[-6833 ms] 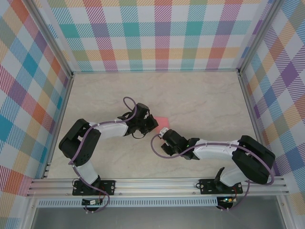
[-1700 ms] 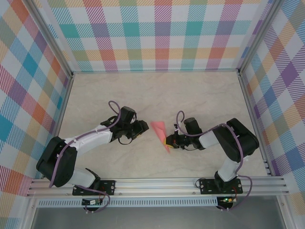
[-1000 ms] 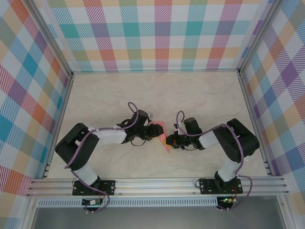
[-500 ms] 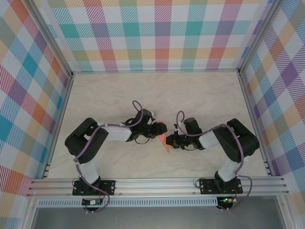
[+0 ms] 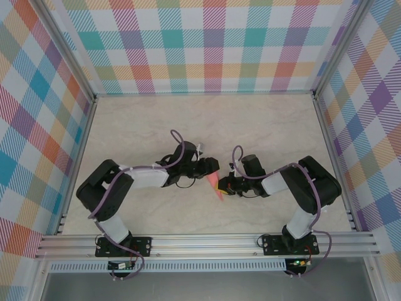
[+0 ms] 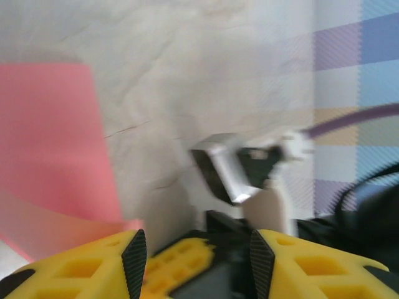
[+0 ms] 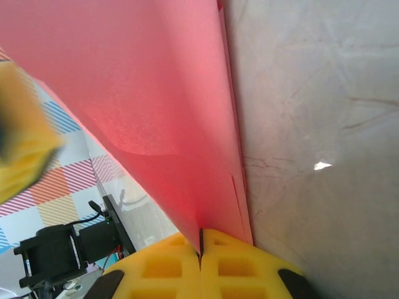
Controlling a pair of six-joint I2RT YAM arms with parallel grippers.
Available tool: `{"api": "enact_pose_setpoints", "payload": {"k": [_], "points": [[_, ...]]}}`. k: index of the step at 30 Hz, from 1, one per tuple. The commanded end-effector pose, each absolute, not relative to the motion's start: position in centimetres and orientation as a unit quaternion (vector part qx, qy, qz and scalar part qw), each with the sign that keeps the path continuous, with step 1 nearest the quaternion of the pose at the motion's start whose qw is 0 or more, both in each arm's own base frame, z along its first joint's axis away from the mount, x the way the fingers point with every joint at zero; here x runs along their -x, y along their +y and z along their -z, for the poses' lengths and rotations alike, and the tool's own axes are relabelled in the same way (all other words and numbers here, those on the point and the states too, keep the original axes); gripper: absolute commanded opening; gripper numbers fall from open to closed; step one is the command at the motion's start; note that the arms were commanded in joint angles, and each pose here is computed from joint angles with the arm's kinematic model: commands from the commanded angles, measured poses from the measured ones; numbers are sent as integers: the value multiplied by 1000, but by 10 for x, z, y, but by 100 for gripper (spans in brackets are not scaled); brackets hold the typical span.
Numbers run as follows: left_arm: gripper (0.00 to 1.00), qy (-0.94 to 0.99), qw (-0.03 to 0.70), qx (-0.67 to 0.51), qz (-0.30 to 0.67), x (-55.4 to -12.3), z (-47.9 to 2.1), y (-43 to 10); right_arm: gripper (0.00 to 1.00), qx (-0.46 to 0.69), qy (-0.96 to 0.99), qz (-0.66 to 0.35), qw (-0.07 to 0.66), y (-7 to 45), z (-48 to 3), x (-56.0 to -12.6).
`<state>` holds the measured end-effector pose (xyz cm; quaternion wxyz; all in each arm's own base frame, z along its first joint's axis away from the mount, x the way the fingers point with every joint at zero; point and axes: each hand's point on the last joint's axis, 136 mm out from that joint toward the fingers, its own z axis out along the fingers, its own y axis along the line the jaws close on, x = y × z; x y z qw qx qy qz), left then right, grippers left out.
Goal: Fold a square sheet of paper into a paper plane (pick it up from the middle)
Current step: Fold the wing for the fifth time at the center of the table.
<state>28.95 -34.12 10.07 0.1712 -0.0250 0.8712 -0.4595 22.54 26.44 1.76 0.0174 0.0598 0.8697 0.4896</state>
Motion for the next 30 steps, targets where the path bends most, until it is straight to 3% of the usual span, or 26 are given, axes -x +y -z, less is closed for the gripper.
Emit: {"api": "enact_pose_setpoints", "payload": {"k": [1,16,30], "points": [[51,864,208,9,458,-285,-121,-333,1,-133,893,-429,-15,241,15,-210],[51,859,167,-20,484,-272,-93,-354,2,-150,892,-425,-21,238,18,-207],[51,872,154,-12,464,-288,-56,-367,3,-153,893,-422,-19,235,19,-205]]}}
